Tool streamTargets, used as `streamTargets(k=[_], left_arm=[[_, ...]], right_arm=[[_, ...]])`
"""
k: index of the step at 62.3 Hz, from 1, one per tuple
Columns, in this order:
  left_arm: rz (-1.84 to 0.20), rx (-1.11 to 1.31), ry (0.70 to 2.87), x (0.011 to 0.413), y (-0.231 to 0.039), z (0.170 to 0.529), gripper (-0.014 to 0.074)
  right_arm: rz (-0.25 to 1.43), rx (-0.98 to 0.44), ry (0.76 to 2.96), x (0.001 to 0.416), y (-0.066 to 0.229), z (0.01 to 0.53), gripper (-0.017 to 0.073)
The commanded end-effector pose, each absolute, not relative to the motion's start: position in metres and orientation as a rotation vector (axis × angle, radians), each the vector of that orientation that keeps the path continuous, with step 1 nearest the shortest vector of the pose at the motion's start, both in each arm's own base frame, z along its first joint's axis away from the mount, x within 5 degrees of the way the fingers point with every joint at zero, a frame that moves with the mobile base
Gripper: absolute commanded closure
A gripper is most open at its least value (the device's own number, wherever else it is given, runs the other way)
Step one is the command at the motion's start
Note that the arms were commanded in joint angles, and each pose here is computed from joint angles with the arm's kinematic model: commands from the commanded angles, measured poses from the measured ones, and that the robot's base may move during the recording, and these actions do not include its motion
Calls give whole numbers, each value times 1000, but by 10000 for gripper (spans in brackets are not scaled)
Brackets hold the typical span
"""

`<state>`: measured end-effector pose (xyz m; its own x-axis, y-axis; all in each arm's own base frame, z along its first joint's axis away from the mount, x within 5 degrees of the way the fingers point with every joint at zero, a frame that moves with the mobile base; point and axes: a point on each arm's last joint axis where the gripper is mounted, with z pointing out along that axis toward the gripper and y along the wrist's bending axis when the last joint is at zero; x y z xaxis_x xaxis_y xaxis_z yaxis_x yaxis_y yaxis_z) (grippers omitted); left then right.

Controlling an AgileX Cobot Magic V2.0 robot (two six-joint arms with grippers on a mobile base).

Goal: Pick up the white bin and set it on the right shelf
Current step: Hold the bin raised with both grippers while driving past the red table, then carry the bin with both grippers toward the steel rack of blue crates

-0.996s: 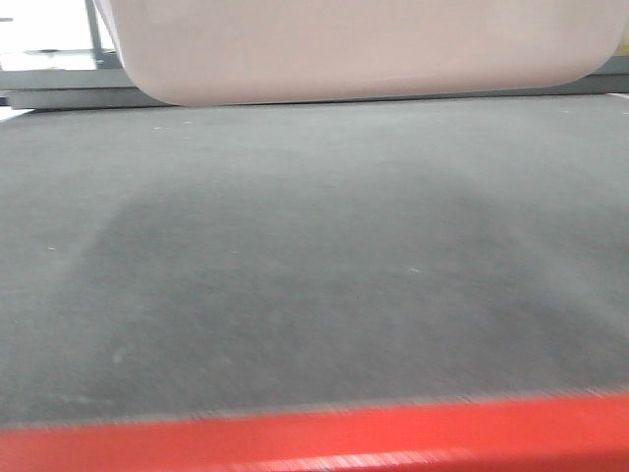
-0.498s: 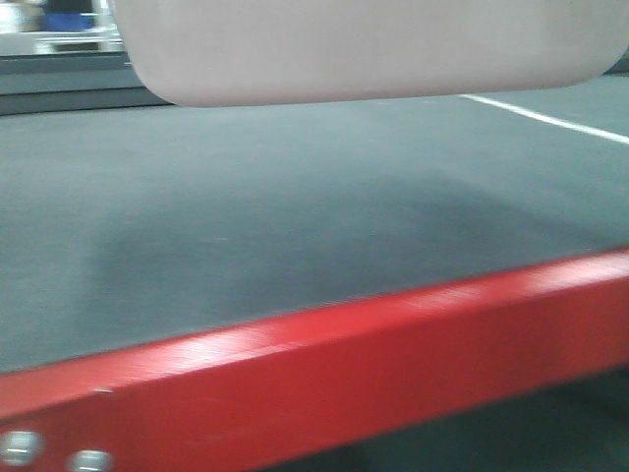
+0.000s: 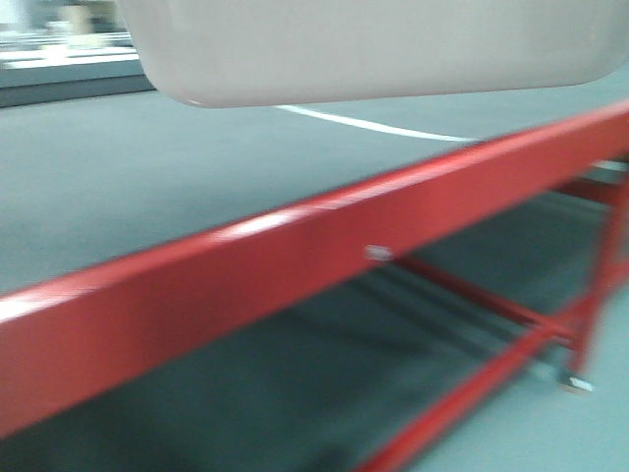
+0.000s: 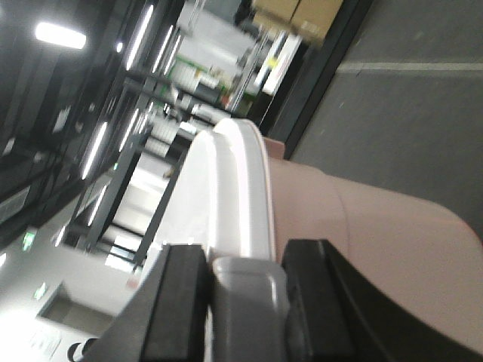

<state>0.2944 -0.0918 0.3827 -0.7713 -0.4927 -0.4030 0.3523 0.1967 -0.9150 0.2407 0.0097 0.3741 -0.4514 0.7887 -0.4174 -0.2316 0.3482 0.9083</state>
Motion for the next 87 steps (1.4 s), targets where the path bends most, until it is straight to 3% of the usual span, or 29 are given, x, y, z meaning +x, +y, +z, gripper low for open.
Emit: streamTargets(k=[1,87], left_arm=[[-1951,323,1717,247,-115,417,720],[-1951,323,1717,247,-115,417,720]], right_arm=[[1517,318,1538,224,30,404,499],[1516,319,1537,224,29,404,499]])
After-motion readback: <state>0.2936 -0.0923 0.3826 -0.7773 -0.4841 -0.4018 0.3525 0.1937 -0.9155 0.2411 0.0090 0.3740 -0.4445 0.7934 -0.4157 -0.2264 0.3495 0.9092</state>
